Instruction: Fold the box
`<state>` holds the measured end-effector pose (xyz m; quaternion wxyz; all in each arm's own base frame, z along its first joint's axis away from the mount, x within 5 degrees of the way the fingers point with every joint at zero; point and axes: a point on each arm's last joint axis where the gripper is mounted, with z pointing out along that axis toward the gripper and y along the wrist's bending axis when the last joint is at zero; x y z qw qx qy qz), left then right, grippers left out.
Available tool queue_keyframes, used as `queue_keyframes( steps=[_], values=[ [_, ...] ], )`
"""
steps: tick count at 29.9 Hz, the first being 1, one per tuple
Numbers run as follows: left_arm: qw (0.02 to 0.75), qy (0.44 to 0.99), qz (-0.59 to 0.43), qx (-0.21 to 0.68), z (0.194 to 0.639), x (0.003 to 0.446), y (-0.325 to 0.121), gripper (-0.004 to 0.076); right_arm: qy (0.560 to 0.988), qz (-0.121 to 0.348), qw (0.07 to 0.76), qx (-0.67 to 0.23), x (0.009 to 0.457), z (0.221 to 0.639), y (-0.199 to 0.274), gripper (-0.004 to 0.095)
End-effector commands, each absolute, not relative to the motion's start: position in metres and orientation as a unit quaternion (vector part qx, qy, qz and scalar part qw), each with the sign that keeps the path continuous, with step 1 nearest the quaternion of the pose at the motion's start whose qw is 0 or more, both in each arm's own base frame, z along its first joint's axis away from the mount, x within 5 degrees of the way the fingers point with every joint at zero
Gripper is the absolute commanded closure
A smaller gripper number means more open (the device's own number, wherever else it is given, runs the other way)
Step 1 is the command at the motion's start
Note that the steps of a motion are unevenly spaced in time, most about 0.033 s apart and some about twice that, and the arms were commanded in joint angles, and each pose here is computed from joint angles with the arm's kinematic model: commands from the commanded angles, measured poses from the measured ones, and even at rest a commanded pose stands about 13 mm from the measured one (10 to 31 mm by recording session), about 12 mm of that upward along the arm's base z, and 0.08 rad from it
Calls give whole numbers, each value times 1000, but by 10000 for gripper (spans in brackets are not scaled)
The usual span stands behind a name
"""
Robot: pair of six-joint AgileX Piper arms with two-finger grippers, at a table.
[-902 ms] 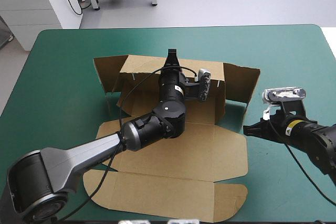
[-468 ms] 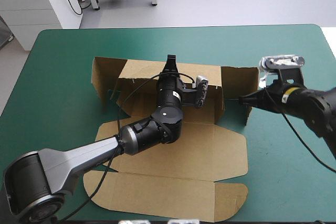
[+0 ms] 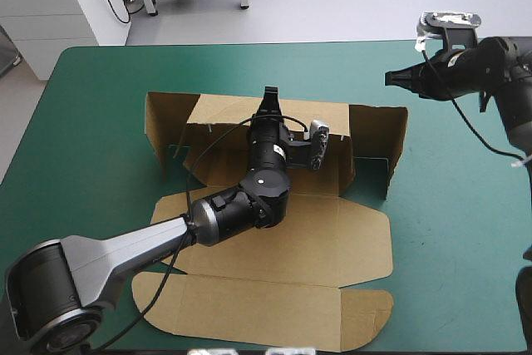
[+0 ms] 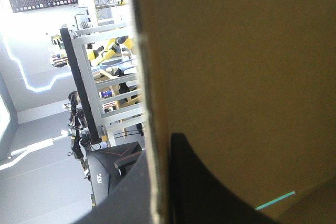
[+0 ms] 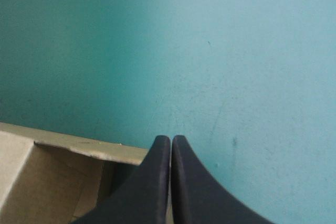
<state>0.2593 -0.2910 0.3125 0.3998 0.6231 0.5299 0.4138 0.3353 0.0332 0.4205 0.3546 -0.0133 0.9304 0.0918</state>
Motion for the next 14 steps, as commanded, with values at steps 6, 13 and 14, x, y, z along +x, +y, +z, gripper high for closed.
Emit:
queue_keyframes(
  steps=[6,13,14],
  values=[
    [435,526,433,589,344,256,-281,731,919,128,373,-9,373,416,30,909],
    [435,525,433,590,343,256,-282,731,936,179,301,-25,387,388,41,910],
    [435,525,433,590,343,256,-282,731,939,178,294,-29,386,387,41,910]
  ],
)
